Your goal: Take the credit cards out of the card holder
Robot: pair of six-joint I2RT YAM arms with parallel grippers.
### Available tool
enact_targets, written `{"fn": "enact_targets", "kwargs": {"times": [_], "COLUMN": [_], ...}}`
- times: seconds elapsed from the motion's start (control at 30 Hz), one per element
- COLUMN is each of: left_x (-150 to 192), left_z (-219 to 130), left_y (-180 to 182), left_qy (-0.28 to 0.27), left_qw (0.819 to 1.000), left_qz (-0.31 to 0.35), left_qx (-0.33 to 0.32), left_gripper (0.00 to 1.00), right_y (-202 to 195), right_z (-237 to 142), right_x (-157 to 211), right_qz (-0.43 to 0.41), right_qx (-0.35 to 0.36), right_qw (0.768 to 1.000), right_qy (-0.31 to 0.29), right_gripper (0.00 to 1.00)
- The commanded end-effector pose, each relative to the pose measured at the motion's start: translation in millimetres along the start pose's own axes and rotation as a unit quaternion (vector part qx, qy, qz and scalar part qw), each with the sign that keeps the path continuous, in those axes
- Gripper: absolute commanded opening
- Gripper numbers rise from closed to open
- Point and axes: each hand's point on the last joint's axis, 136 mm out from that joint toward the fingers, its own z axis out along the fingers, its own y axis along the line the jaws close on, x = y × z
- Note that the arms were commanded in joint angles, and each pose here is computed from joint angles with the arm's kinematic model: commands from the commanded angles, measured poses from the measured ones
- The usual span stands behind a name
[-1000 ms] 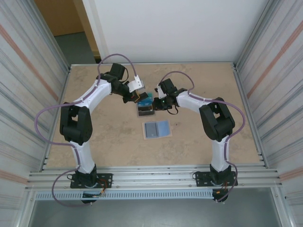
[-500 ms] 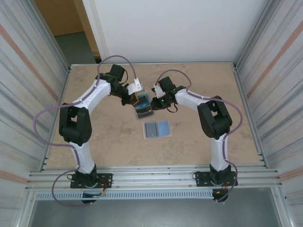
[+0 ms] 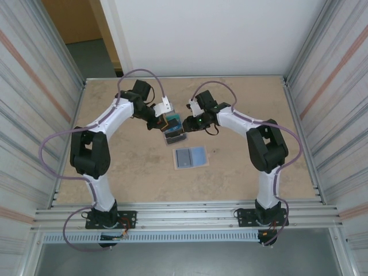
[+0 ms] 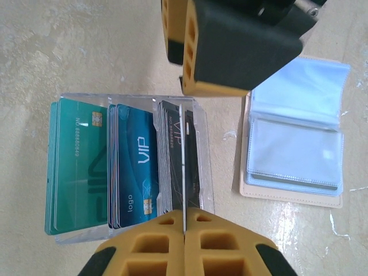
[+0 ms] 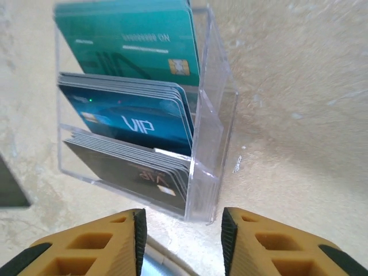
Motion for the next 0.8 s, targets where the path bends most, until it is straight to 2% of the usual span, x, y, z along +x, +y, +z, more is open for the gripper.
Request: {"fn": "enact_targets", "kwargs": {"times": [0.0, 0.23, 0.37, 0.47, 0.5, 0.77], "left_x": [-14, -6, -9, -12, -13, -9], "left_z": [-20, -3, 9, 14, 16, 33], "left_y": [-7, -17, -17, -15, -15, -4], "left_qy": [-0.027, 0.005, 0.017, 0.022, 0.025, 0.046], "left_qw": [1.000, 1.000, 0.999, 0.999, 0.999, 0.998], "left_qz": [0.007, 0.011, 0.017, 0.019, 0.021, 0.016], "left_qx": [-0.011, 0.010, 0.022, 0.030, 0.033, 0.048], "left_gripper": [0.00, 0.00, 0.00, 0.00, 0.00, 0.00], "right_y": [-11, -39, -44, -46, -47, -45], "right_z": [-30, -68, -90, -106, -111, -139], "right_x": [-9, 12, 24, 31, 34, 48], "right_qz": [0.017, 0.070, 0.084, 0.090, 0.093, 0.097], "right_qx": [0.035, 0.114, 0.138, 0.155, 0.161, 0.192], "right_qw": [0.998, 0.988, 0.981, 0.976, 0.974, 0.963], "right_qy": [-0.039, -0.080, -0.108, -0.125, -0.131, -0.161], "right_gripper": [0.43, 0.55, 0.67, 0.81, 1.00, 0.99]}}
